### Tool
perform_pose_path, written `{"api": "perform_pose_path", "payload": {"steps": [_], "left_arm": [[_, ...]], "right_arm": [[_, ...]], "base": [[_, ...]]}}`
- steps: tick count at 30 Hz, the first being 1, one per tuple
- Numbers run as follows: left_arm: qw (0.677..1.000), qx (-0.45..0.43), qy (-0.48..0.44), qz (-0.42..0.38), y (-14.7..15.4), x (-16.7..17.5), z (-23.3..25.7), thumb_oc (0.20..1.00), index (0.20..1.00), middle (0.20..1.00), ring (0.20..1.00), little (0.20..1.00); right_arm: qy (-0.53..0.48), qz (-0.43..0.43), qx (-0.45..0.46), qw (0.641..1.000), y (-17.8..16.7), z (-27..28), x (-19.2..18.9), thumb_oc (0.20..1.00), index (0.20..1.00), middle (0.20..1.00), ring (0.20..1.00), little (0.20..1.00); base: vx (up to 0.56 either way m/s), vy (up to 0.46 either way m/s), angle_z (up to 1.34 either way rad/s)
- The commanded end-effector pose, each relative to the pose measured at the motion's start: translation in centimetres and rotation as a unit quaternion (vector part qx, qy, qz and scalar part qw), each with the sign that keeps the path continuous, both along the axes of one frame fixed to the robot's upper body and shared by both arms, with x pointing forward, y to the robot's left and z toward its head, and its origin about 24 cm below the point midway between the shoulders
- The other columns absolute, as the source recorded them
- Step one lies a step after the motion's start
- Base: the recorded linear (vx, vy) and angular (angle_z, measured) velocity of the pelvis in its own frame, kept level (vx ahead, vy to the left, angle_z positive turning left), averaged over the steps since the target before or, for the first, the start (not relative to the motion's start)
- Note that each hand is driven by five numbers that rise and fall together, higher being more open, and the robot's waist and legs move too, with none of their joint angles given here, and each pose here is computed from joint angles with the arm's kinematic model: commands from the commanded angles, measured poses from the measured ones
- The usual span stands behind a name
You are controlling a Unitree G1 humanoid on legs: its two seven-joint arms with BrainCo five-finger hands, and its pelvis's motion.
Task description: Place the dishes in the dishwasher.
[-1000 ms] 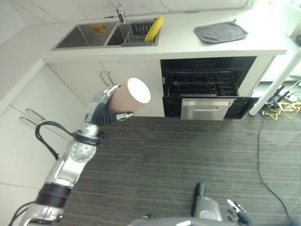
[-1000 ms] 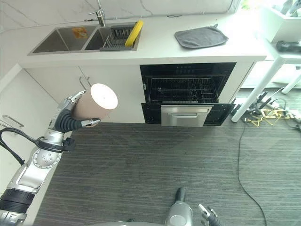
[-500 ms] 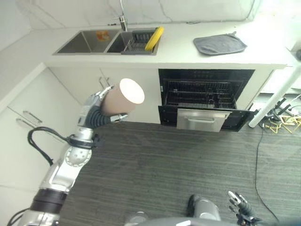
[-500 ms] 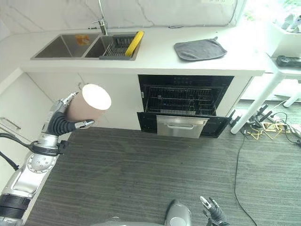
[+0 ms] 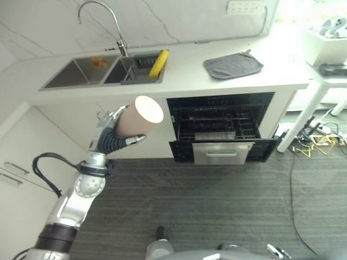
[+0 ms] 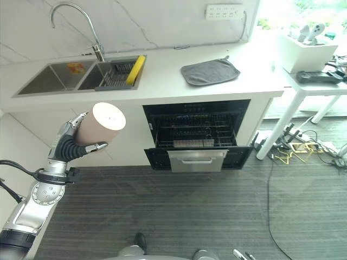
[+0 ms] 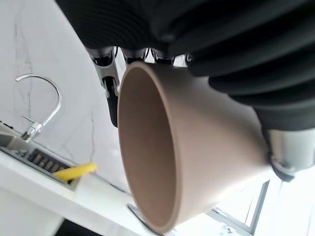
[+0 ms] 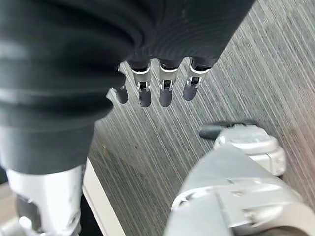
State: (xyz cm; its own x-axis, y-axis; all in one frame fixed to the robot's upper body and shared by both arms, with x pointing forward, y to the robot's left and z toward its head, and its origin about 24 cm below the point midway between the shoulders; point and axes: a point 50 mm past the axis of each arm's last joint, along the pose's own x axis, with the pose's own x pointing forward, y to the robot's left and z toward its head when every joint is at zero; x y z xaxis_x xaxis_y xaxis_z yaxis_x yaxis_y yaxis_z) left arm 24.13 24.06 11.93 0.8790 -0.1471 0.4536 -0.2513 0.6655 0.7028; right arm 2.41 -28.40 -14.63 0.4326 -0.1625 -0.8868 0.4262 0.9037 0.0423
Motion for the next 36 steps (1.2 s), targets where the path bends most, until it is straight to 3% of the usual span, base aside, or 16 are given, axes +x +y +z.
{"api": "perform_pose_path", "payload": {"steps": [1,7,9,19,27,36], "left_arm": [[0.995,-0.018,-0.098,0.008,0.7,-0.3,4.2,0.200,0.200,0.200,0.200,0.200],[0.995,-0.007,-0.102,-0.012,0.4,-0.1,4.0,0.200,0.200,0.200,0.200,0.200],[0.992,-0.016,-0.118,-0.035,0.2,0.1,4.8,0.200,0.200,0.200,0.200,0.200],[0.989,0.010,-0.141,-0.040,-0.5,0.8,5.6,0.200,0.200,0.200,0.200,0.200],[0.990,0.000,-0.136,-0.023,0.1,-0.2,5.8,0.200,0.200,0.200,0.200,0.200],[0.988,0.018,-0.150,-0.042,-0.7,-0.3,5.9,0.200,0.200,0.200,0.200,0.200]], "right_arm": [[-0.053,-0.014,0.009,0.998,0.8,0.1,3.8,1.000,1.000,1.000,1.000,1.000],[-0.100,-0.042,0.026,0.994,2.0,0.4,5.4,1.000,1.000,1.000,1.000,1.000],[-0.117,-0.106,0.062,0.986,2.8,0.2,5.2,1.000,1.000,1.000,1.000,1.000],[-0.128,-0.076,0.059,0.987,3.4,0.2,5.5,1.000,1.000,1.000,1.000,1.000],[-0.111,0.006,0.023,0.994,2.6,0.6,6.6,1.000,1.000,1.000,1.000,1.000],[-0.127,-0.013,0.029,0.991,1.8,0.9,7.4,1.000,1.000,1.000,1.000,1.000]], "base": [[0.29,0.210,0.05],[0.28,0.227,0.09],[0.26,0.203,0.50],[0.22,-0.204,0.15],[0.12,-0.357,0.07],[0.04,0.062,-0.32]]}}
